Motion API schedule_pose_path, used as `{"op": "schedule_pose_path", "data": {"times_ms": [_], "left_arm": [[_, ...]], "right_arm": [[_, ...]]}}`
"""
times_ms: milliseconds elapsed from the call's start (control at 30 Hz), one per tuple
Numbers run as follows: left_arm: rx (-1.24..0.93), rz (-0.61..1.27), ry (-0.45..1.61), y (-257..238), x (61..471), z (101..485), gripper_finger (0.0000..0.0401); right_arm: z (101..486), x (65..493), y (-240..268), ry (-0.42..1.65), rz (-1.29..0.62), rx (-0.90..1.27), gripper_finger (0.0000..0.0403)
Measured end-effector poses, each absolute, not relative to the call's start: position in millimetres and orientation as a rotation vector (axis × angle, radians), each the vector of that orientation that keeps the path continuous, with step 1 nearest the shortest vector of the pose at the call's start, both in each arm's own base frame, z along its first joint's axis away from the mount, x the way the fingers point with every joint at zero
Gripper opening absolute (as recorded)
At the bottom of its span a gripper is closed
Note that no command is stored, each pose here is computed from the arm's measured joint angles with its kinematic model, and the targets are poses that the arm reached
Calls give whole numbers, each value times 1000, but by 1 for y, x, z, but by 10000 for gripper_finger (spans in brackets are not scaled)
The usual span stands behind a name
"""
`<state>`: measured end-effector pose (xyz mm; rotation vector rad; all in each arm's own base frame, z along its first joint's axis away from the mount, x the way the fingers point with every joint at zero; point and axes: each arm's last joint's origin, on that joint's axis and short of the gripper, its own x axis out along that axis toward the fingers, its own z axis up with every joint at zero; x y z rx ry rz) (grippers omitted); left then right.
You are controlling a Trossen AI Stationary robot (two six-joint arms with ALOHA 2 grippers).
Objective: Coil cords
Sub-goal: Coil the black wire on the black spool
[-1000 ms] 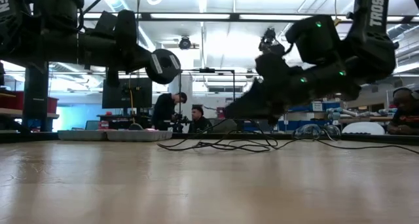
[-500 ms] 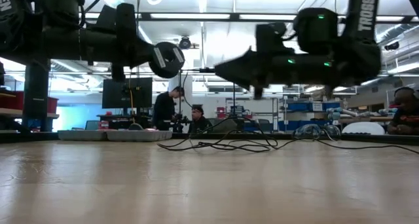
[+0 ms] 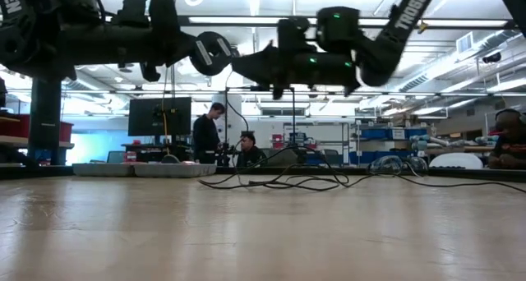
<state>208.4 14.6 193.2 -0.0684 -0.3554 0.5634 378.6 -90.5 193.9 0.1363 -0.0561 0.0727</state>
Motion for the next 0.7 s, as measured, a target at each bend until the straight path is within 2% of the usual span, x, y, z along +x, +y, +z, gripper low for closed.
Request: {"op": "schedule_pose_path", "data": {"times_ms": [167,333,500,700], "left_arm": [[-65,569,-363,16,208,194,0],[-65,578,-362,16,208,194,0],[-68,608,-349,21,214,197,0],[-64,614,-293,22,224,198,0]], "right_arm": [[204,385,-95,-30,212,126,73],[204,384,-100,-33,207,132,58],[207,383,-101,-67,209,78,10],[203,385,-112,42,217,117,5]]}}
